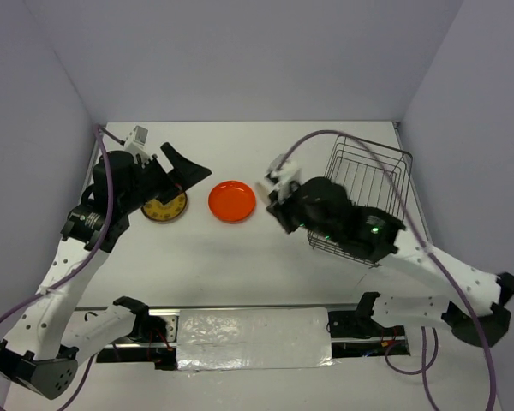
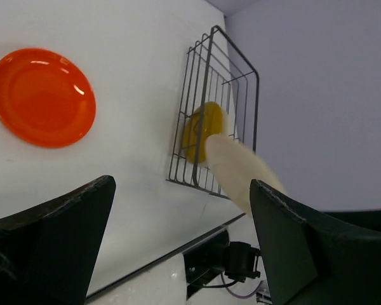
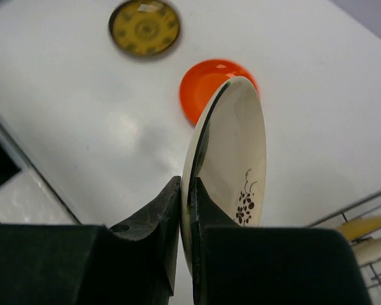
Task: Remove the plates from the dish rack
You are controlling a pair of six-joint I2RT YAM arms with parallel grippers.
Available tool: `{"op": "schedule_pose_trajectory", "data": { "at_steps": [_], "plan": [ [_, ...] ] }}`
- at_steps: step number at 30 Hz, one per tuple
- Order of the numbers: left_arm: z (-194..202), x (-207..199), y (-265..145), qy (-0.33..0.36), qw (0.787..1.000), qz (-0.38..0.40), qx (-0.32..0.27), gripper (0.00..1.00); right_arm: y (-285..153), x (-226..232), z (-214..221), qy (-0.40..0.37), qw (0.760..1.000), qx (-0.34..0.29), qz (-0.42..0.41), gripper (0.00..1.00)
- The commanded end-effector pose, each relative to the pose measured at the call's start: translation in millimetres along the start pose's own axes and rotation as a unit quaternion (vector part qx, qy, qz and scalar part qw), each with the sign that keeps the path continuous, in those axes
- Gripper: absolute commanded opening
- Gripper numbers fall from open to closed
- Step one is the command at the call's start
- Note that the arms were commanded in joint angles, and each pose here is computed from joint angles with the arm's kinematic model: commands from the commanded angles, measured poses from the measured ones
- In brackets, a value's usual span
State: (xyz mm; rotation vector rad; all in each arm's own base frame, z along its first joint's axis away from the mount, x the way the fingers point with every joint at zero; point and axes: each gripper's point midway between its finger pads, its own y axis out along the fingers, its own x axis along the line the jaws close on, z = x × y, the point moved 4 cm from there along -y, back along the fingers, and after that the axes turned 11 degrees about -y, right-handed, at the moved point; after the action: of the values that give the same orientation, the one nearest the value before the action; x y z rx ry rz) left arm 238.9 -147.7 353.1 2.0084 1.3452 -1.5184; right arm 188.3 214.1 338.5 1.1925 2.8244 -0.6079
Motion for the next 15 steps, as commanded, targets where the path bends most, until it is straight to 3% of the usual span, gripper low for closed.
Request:
{"op": "schedule_pose_trajectory", "data": {
  "at_steps": [1, 3, 4, 8, 11, 15],
  "plan": [
    [-1.6, -5.6, -9.4, -0.029, 1.000, -0.006, -0.011, 0.99, 32.6, 31.1, 19.4, -0.145, 0.988, 0.054, 0.018, 0.00],
    [-11.4, 4.2, -21.8, -0.012, 0.997, -0.050, -0.053, 0.99, 61.3, 62.1, 41.4, -0.186, 0.977, 0.105, 0.009, 0.00],
    [-19.5, 23.0, -30.6, -0.010, 0.990, -0.109, -0.095, 1.00, 70.0, 65.8, 47.6, -0.195, 0.973, 0.123, 0.027, 0.00],
    [-43.4, 48.4, -82.6, 0.008, 0.956, -0.190, -0.225, 1.00, 111.7, 105.8, 97.9, -0.218, 0.958, 0.183, 0.016, 0.00],
    [-52.9, 55.6, -107.6, 0.028, 0.937, -0.215, -0.275, 0.99, 134.8, 129.6, 126.5, -0.219, 0.953, 0.208, 0.010, 0.02],
    [-54.5, 58.2, -114.9, 0.068, 0.932, -0.225, -0.276, 1.00, 156.0, 145.9, 152.2, -0.219, 0.946, 0.240, 0.009, 0.08]
  ]
}}
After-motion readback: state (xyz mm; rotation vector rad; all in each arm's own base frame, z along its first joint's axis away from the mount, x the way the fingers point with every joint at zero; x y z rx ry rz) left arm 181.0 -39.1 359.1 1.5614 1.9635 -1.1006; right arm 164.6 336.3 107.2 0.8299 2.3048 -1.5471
